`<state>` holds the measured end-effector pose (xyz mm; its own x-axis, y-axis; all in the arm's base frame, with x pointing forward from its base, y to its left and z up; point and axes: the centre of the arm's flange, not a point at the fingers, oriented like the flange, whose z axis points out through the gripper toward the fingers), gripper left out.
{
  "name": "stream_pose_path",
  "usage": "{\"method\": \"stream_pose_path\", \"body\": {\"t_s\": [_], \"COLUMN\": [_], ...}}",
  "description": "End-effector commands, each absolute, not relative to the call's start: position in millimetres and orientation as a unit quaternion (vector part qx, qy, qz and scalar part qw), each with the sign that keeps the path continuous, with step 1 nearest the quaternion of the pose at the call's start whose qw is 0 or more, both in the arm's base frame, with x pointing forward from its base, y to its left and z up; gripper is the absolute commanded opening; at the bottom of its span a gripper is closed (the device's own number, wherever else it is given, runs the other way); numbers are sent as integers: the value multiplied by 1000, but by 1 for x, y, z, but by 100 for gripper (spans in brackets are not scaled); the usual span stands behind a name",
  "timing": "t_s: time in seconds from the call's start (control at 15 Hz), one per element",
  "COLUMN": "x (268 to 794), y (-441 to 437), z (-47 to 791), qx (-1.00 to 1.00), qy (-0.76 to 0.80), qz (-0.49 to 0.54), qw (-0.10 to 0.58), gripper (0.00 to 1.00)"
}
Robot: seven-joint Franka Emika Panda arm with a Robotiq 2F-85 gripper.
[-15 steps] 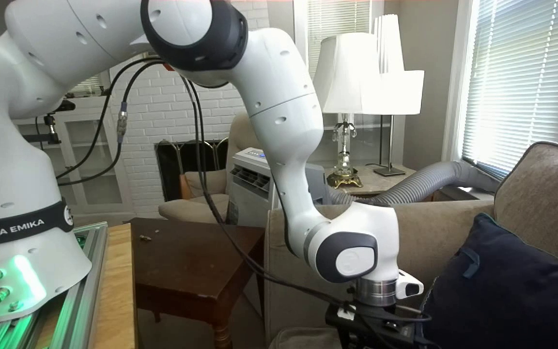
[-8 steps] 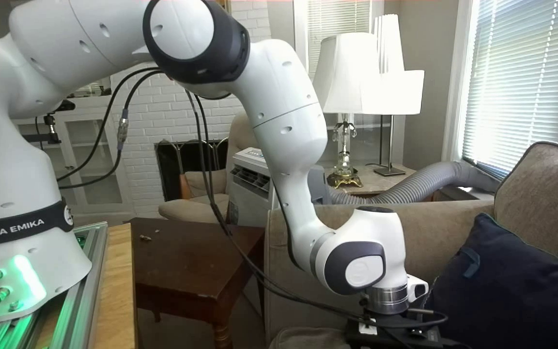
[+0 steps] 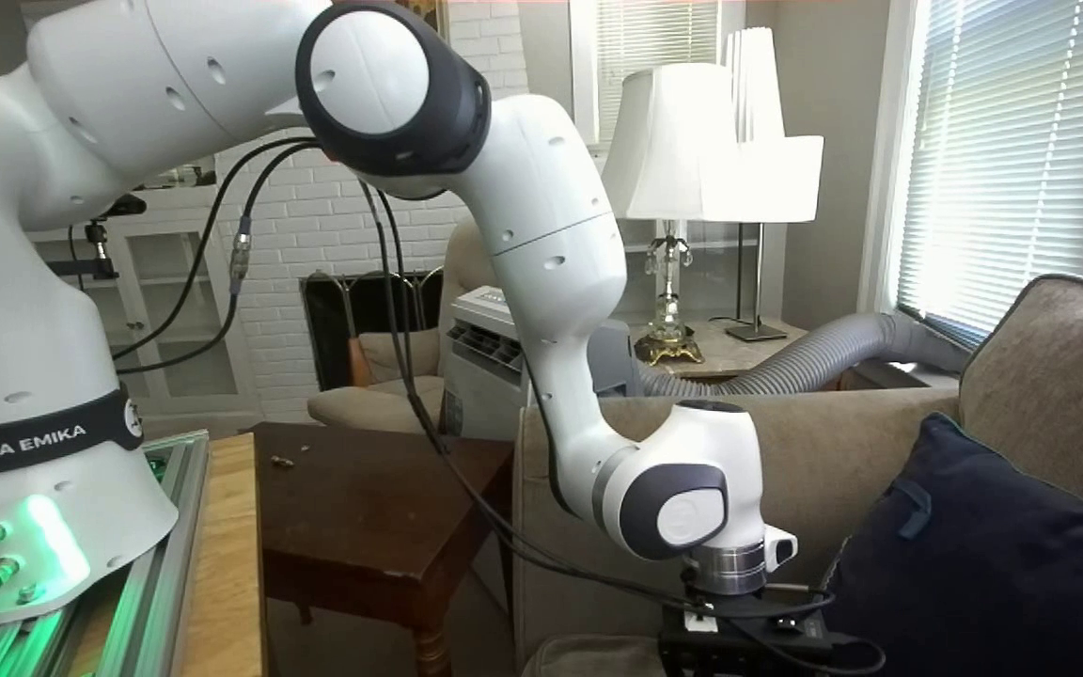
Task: Put the remotes on the sofa
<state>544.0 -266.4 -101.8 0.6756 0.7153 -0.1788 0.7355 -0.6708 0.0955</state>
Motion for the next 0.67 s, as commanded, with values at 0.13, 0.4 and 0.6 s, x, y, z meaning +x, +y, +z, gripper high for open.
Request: {"method": "stream_pose_path", "body": {"t_s": [0.13,0.4,0.6], "x": [535,534,535], "y": [-251,-248,-241], "z": [-113,-111,-89], "qx": [880,891,908], "qy": [458,431,395], "qz": [-89,-106,-113], "qw": [92,95,77], "gripper": [29,87,100]}}
